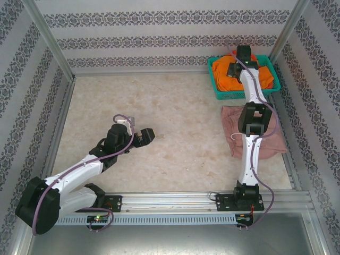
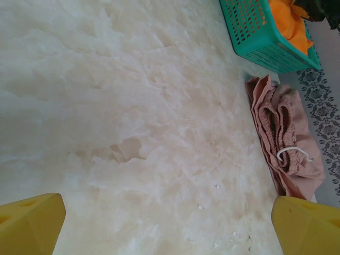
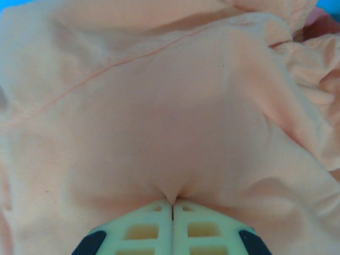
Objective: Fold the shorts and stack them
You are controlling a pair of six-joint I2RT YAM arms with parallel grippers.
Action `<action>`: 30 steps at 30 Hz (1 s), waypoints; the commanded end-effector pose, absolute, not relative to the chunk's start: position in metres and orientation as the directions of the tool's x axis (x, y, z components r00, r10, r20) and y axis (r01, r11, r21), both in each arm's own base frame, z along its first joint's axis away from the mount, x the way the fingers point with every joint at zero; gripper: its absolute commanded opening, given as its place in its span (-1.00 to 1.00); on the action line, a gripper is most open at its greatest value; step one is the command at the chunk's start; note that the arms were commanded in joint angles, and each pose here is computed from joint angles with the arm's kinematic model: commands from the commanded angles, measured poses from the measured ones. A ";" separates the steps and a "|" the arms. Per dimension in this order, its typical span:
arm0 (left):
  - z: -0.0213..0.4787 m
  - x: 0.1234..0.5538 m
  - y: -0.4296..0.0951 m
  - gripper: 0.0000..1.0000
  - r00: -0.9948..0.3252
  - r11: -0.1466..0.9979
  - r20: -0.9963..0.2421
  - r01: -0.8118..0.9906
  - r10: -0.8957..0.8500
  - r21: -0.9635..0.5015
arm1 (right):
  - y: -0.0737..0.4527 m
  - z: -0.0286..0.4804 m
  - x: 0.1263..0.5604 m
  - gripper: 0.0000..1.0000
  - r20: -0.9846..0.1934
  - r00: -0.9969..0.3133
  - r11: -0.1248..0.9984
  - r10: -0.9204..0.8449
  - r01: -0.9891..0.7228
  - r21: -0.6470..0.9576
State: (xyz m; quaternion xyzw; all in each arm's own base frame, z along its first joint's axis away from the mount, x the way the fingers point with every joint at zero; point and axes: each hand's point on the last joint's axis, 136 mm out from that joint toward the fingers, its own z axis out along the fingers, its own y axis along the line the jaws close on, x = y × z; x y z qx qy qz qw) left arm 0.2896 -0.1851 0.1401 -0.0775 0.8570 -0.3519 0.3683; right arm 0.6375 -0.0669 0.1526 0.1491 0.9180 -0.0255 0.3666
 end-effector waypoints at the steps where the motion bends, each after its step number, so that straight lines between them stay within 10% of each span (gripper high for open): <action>1: 0.156 0.295 -0.182 1.00 -0.692 0.728 -0.584 0.123 -0.424 -0.674 | -0.055 0.267 0.631 -1.00 -0.810 -0.516 0.954 0.278 0.245 0.171; 20: 0.161 0.292 -0.181 1.00 -0.684 0.709 -0.579 0.128 -0.443 -0.693 | 0.020 0.469 0.563 -1.00 -0.955 -0.199 0.976 0.220 0.046 0.215; 25: 0.160 0.291 -0.182 1.00 -0.686 0.699 -0.570 0.126 -0.451 -0.704 | 0.003 0.398 0.571 0.21 -0.918 -0.372 0.983 0.140 0.166 0.083; 30: 0.159 0.290 -0.180 1.00 -0.689 0.706 -0.571 0.122 -0.446 -0.698 | -0.019 0.311 0.577 0.55 -0.836 -0.533 0.961 0.127 0.277 -0.031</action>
